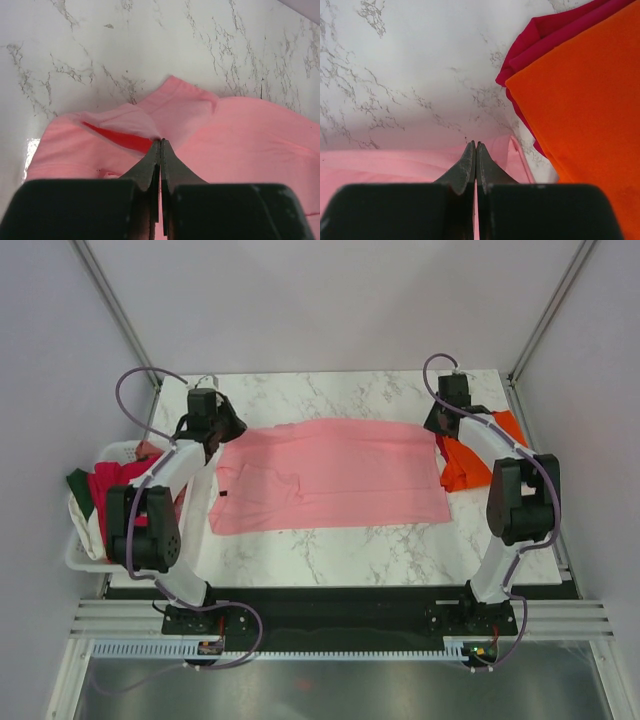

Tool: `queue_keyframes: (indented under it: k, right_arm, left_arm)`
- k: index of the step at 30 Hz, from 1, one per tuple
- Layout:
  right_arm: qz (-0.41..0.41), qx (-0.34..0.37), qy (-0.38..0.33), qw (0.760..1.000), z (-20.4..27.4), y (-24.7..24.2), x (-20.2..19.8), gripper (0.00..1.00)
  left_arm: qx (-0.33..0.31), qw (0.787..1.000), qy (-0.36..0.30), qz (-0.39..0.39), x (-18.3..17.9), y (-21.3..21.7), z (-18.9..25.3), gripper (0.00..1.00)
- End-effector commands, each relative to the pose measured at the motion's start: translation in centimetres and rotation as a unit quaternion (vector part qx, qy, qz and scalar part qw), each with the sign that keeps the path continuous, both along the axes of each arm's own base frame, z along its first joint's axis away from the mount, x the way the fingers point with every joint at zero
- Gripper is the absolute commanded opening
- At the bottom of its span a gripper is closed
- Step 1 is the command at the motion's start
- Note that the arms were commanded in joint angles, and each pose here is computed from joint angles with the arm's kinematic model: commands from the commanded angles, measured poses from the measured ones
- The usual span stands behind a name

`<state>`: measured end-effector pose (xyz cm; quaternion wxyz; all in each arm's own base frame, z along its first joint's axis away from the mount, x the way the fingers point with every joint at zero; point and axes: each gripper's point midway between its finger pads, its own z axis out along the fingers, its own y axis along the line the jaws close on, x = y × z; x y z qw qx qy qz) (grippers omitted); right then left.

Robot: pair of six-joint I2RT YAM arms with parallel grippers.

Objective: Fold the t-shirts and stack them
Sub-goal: Fold the tshirt

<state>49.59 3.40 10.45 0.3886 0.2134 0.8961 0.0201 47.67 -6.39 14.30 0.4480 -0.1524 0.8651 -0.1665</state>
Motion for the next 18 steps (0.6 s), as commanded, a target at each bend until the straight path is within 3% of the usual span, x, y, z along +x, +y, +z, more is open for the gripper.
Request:
queue_keyframes:
  k: [1,8,18]
  right_arm:
    - [-0.003,0.002,-0.024,1.000,2.4,-0.6,-1.0,0.00]
    - [-0.004,0.000,-0.016,1.000,2.2,-1.1,-3.6,0.00]
    - [-0.006,-0.001,0.000,1.000,0.8,-1.4,-6.6,0.00]
  left_arm:
    - [0.030,0.998,-0.053,0.026,-0.7,1.3,2.8,0.02]
    - [0.054,0.993,-0.066,0.086,-4.0,3.6,3.7,0.02]
    - [0.052,0.991,-0.056,0.114,-7.8,4.5,0.7,0.02]
